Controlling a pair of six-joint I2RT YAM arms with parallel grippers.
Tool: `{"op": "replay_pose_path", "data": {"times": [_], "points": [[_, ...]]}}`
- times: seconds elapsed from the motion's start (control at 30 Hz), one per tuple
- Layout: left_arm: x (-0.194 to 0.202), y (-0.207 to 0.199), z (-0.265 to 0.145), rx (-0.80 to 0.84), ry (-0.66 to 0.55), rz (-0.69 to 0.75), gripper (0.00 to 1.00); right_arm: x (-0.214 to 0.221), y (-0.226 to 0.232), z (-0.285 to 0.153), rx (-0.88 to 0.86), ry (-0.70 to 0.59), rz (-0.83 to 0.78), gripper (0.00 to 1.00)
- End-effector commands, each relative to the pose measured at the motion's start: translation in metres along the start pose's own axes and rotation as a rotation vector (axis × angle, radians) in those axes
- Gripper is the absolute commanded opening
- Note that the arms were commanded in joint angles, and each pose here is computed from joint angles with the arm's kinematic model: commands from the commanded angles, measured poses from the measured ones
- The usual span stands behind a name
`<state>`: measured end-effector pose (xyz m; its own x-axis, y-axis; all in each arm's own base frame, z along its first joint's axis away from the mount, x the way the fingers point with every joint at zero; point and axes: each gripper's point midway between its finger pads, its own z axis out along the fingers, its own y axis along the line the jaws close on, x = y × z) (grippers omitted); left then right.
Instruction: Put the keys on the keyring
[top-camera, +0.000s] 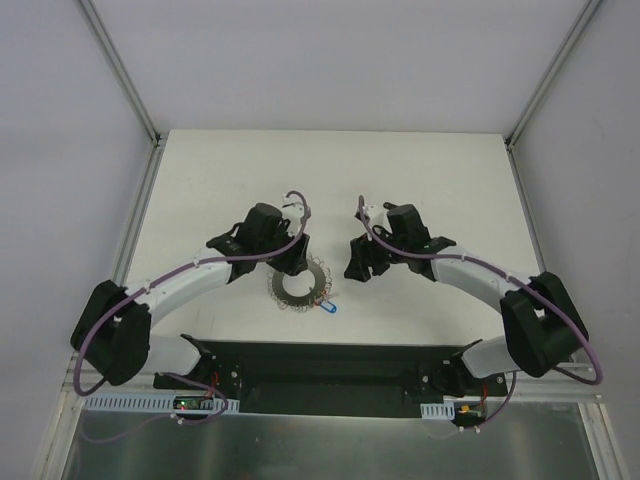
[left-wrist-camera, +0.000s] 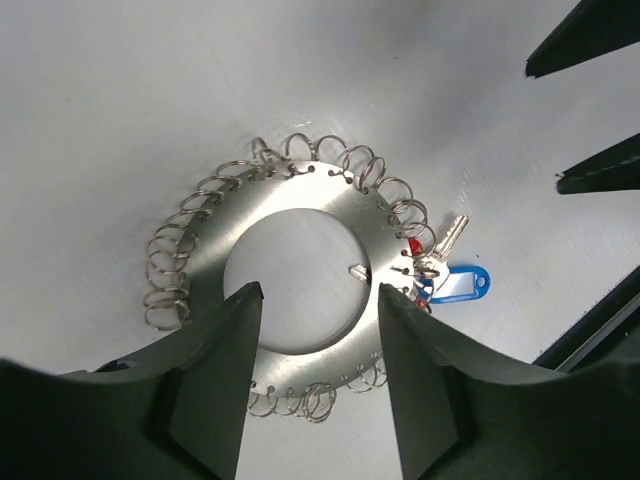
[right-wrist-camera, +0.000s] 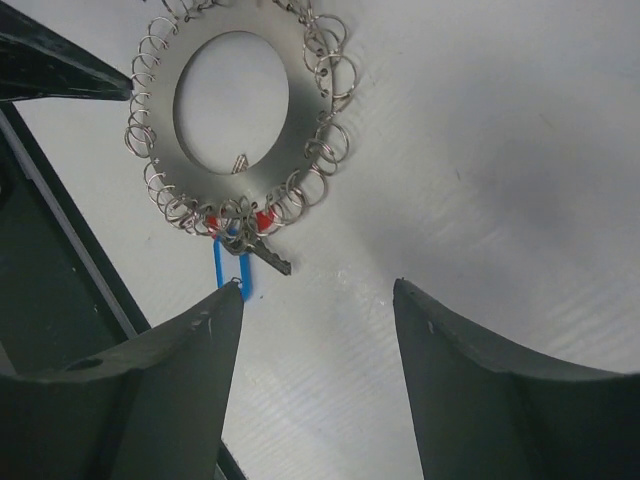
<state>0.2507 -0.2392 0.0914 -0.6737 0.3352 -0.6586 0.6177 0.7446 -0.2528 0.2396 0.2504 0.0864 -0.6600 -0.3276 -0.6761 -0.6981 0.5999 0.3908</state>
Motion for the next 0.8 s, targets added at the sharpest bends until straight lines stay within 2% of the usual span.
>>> {"op": "replay_pose_path", "data": {"times": [0.0, 0.2, 0.23, 0.77], "points": [[-0.015, 0.010, -0.025, -0.031, -0.170, -0.099, 0.54, -0.035, 0.020, 0.022, -0.132, -0.056, -0.073, 0.62], [-0.001, 0.018, -0.046, -0.061, -0.232, -0.127, 0.66, -0.030, 0.021, 0.057, -0.199, 0.001, -0.084, 0.43], [0.000, 0.018, -0.047, -0.062, -0.239, -0.135, 0.68, -0.034, 0.020, 0.060, -0.206, 0.001, -0.086, 0.37], [0.014, 0.021, -0.058, -0.078, -0.228, -0.126, 0.70, -0.011, 0.009, 0.096, -0.232, 0.100, -0.076, 0.36]]}}
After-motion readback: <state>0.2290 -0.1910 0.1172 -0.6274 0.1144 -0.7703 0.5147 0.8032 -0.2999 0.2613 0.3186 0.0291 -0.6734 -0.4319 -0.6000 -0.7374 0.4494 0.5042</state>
